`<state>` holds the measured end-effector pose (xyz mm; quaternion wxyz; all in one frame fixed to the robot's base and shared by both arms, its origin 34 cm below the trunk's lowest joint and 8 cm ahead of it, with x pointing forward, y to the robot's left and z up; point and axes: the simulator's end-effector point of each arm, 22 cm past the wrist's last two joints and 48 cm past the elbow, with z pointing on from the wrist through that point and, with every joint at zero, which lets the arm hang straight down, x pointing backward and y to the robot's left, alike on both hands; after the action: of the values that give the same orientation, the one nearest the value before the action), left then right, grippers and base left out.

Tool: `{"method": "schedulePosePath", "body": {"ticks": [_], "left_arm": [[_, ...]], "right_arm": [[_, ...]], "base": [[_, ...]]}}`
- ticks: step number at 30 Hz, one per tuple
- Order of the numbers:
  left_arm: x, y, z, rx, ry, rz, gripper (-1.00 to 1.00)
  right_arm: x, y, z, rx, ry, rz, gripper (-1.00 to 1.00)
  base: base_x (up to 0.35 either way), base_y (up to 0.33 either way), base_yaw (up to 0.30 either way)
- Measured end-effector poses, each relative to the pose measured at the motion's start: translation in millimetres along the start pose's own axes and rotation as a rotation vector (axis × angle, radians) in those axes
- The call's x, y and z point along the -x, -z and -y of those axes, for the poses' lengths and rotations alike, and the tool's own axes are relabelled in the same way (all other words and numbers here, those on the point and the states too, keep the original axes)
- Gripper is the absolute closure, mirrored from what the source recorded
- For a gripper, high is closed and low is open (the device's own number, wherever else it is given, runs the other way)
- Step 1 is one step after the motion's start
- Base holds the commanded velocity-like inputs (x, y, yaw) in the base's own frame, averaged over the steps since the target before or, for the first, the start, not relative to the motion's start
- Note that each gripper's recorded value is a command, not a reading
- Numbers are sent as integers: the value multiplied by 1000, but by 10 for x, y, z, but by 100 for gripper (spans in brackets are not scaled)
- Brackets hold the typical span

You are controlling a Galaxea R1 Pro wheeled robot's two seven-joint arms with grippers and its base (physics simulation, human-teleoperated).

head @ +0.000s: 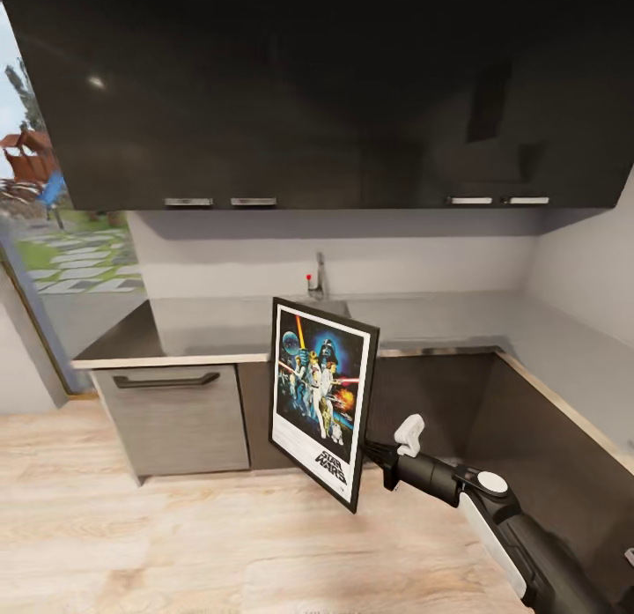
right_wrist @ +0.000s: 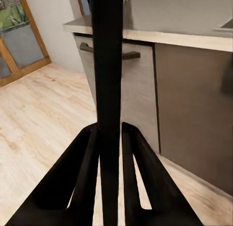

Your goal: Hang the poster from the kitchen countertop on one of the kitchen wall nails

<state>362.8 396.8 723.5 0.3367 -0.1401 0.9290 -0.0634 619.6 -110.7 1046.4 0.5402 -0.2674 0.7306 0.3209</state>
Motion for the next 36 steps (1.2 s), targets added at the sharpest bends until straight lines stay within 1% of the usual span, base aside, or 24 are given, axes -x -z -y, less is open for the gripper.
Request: {"method": "schedulePosePath", "body": {"ticks": [12,17,29,36], "left_arm": [[4,1,-9,1,0,0,-100],[4,1,-8,1,1,0,-100],[4,2,-9,1,1,0,-100],[4,4,-11,1,2,0,-100]], "right_arm": [[-1,-1,-2,0,0,0,100],[1,-1,-3,1,1,1,100],[-3,-5,-7,1,1,1,100],[-2,-7,-8,0,2,1,100]], "base": [[-118,273,269],[-118,274,72],[-112,280,10],[-59,288,188]]}}
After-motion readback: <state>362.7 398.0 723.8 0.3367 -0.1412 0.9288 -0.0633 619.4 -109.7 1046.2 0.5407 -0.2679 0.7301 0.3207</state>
